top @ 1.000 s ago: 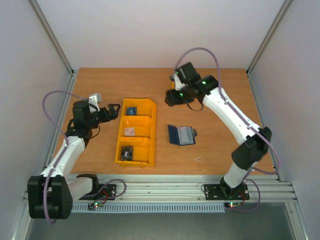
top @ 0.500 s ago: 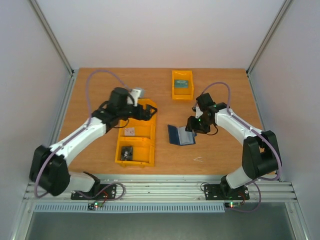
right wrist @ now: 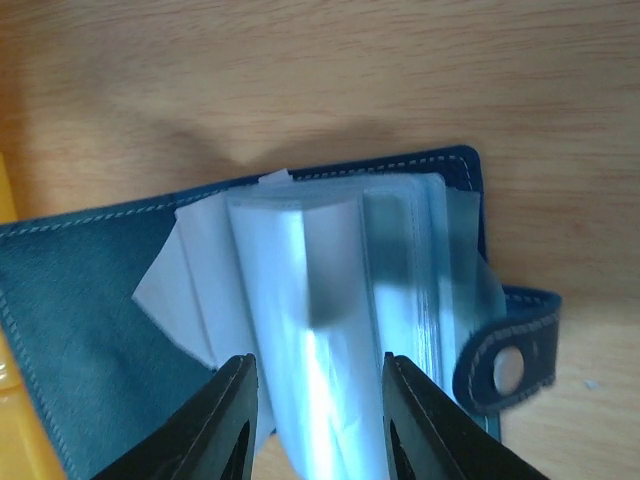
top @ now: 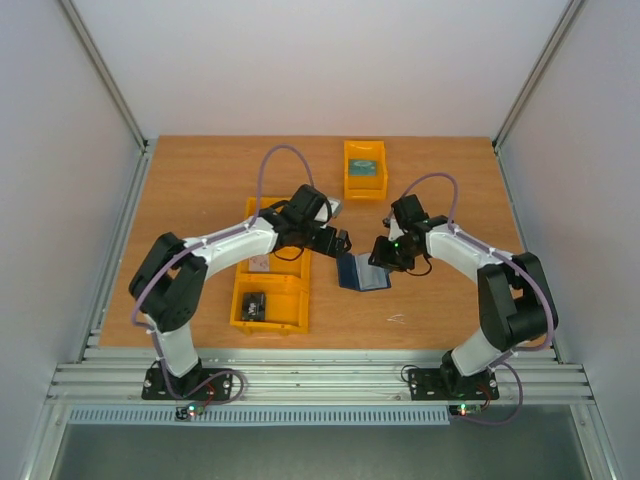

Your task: Take the credit cards out of the card holder

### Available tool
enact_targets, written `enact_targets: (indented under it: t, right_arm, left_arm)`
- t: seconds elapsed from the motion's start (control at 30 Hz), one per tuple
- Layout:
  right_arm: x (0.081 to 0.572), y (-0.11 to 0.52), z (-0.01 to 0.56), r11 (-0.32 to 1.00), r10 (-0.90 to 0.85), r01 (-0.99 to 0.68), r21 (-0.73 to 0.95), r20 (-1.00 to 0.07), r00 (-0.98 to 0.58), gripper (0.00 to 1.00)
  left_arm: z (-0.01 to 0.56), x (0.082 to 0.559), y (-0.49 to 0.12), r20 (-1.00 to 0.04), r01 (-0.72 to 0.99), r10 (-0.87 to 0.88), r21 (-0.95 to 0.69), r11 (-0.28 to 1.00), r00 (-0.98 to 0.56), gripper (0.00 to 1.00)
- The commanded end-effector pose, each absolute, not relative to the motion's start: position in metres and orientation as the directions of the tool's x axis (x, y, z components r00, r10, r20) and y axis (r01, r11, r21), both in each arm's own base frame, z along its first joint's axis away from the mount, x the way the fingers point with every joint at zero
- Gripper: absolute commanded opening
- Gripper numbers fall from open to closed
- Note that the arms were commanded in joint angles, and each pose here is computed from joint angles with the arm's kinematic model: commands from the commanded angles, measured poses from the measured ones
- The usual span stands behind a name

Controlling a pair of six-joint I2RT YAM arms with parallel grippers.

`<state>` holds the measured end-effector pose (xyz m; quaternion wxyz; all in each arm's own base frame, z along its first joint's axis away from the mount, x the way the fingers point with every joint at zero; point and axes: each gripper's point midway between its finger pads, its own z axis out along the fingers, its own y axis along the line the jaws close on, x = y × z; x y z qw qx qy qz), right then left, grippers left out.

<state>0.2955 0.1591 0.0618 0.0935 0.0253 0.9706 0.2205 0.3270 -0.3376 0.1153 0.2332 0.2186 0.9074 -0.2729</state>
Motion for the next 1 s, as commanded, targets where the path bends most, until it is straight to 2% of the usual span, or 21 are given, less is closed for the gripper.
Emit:
enact_targets:
  t: [0.0, 0.13, 0.3, 0.43, 0.6, 0.73, 0.83, 0.97]
  right_arm:
    - [0.303, 0.171, 0.047, 0.883, 0.095, 0.011, 0.468, -0.156, -0.983, 0.33]
    - [0.3, 0.173, 0.035, 0.883, 0.084, 0.013, 0.47, -0.13, -0.988, 0.3]
    - [0.295, 0.186, 0.03, 0.845, 0.072, 0.018, 0.534, -0.082, -0.994, 0.29]
    - [0.288, 0.199, 0.032, 0.785, 0.106, 0.076, 0.615, -0.013, -0.994, 0.28]
    - [0.285, 0.195, 0.021, 0.799, 0.122, 0.107, 0.592, 0.014, -0.992, 0.26]
    - [0.285, 0.197, 0.018, 0.794, 0.123, 0.116, 0.597, 0.029, -0.992, 0.15]
    - [0.287, 0.194, 0.018, 0.801, 0.136, 0.124, 0.586, 0.023, -0.99, 0.03]
    - [0.293, 0.188, 0.033, 0.78, 0.182, 0.141, 0.61, -0.006, -0.983, 0.01]
  left_arm:
    - [0.095, 0.334, -0.338, -0.483, 0.467, 0.267, -0.358, 0.809, -0.834, 0.91]
    - [0.082, 0.332, -0.344, -0.454, 0.477, 0.292, -0.371, 0.797, -0.842, 0.88]
    - [0.08, 0.324, -0.366, -0.434, 0.533, 0.35, -0.433, 0.727, -0.83, 0.78]
    - [0.088, 0.313, -0.381, -0.454, 0.588, 0.387, -0.492, 0.642, -0.803, 0.71]
    - [0.09, 0.307, -0.388, -0.462, 0.611, 0.404, -0.527, 0.591, -0.789, 0.64]
    - [0.09, 0.307, -0.389, -0.464, 0.614, 0.406, -0.533, 0.582, -0.787, 0.64]
    - [0.092, 0.31, -0.387, -0.47, 0.612, 0.398, -0.528, 0.588, -0.788, 0.68]
    - [0.098, 0.317, -0.378, -0.489, 0.603, 0.368, -0.517, 0.608, -0.791, 0.75]
